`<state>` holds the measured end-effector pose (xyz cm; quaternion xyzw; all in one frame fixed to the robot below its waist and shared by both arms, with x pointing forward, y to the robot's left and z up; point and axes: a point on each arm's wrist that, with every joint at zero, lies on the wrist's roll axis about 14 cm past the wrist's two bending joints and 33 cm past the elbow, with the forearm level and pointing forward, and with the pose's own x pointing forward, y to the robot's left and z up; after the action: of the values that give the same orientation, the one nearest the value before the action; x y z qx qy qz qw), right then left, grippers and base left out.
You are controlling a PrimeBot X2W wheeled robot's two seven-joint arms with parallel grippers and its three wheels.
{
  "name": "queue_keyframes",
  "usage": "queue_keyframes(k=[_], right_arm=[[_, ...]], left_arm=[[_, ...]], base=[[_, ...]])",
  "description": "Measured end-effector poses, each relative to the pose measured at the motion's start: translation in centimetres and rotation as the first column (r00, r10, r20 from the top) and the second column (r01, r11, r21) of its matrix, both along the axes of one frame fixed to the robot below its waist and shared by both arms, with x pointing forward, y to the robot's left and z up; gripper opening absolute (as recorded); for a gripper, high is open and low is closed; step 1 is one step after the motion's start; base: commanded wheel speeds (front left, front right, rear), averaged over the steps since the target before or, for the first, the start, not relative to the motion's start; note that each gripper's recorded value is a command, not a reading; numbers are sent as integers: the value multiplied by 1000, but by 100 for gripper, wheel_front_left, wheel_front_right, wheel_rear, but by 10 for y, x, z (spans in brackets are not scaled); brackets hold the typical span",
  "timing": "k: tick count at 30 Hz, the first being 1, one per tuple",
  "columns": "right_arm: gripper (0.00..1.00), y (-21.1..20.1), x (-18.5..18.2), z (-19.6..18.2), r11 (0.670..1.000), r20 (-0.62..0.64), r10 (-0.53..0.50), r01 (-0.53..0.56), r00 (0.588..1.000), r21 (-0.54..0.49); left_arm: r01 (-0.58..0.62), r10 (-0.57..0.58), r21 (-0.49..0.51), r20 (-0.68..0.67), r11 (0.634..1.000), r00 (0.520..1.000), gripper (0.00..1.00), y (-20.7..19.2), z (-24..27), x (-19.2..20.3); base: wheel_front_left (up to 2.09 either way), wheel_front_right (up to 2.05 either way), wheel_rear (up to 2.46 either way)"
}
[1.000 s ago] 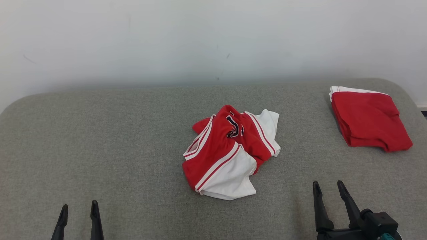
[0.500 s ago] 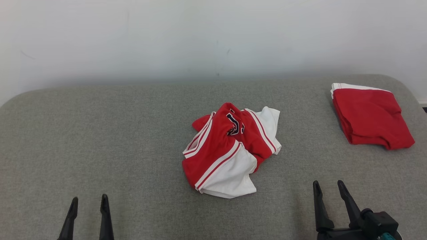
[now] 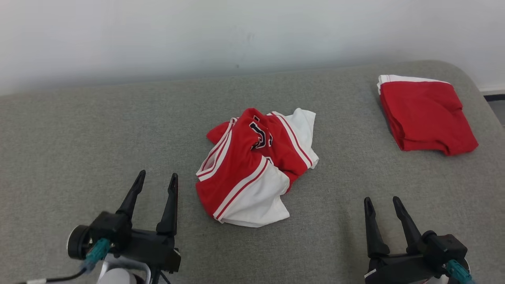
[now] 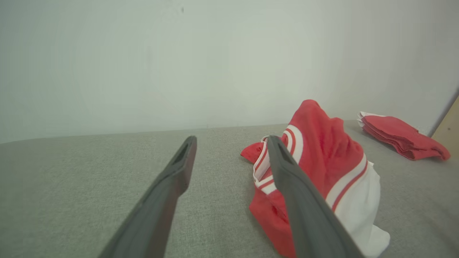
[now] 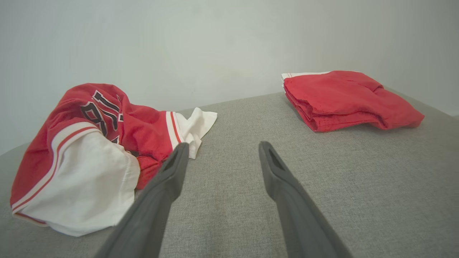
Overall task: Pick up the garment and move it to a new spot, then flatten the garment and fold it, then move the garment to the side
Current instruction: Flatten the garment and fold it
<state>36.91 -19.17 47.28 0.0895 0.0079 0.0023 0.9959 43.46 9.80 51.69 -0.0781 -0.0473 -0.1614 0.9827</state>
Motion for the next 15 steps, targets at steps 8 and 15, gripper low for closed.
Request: queue_keyframes(k=[8, 15], right_arm=[[100, -24, -7, -6, 997, -22, -78, 79, 997, 12], [100, -42, -17, -13, 991, -48, -136, 137, 990, 8]], left_arm=[[123, -119, 30, -126, 992, 985, 100, -36, -39, 27], [202, -198, -4, -215, 979, 956, 100, -66, -64, 38]], base=[[0, 0, 0], [0, 0, 0]])
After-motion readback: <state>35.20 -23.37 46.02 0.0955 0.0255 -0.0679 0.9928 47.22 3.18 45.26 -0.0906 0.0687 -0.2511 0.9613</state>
